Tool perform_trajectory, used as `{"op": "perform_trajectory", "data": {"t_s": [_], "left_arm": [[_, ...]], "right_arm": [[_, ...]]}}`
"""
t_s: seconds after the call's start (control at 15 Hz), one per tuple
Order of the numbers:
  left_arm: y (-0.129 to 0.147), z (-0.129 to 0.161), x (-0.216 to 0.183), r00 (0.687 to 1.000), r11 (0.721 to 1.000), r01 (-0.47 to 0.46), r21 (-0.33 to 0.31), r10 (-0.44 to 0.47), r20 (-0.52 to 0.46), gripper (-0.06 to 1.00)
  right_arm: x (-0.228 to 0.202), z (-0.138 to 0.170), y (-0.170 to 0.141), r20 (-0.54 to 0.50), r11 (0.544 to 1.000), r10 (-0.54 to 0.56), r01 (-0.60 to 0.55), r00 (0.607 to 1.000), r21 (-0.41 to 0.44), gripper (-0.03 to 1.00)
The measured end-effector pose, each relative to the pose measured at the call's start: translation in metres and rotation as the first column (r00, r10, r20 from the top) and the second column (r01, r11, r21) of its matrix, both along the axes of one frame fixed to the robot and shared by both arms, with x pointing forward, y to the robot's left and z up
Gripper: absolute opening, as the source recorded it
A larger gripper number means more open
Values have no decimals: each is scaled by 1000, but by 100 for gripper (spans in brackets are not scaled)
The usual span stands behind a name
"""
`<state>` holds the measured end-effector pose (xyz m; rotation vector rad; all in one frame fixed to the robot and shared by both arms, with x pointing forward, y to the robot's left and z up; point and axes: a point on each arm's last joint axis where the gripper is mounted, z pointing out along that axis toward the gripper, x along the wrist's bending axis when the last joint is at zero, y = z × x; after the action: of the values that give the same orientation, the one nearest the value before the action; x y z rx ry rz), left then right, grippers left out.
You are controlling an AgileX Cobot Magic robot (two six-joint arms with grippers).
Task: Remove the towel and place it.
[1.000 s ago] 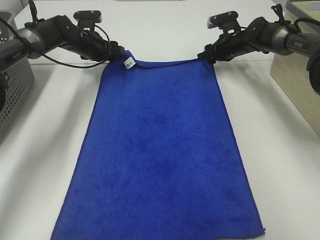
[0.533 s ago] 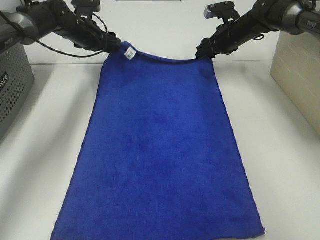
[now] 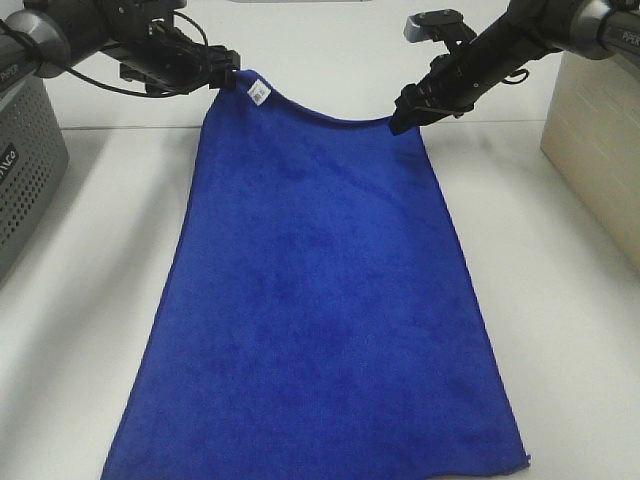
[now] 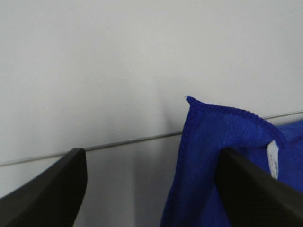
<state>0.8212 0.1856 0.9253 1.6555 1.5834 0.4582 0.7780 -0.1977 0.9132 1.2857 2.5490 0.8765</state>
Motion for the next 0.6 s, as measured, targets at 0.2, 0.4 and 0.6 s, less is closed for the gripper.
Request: {"op": "perform_trajectory", "data": {"t_s": [0.2, 0.4, 0.6], "left_arm": [[-1, -4, -5, 997, 1000, -9, -20, 7, -80, 71], [0, 16, -10, 992, 997, -26, -76, 17, -123, 71], [1, 45, -15, 994, 993, -45, -111, 33, -107, 71]], "right_arm": [[-5, 2, 0, -46, 1000, 23, -23, 999, -11, 64], [-14, 18, 0, -114, 1000, 25, -26, 993, -8, 64], [-25, 37, -2, -196, 1000, 14, -18, 980, -17, 64]]}}
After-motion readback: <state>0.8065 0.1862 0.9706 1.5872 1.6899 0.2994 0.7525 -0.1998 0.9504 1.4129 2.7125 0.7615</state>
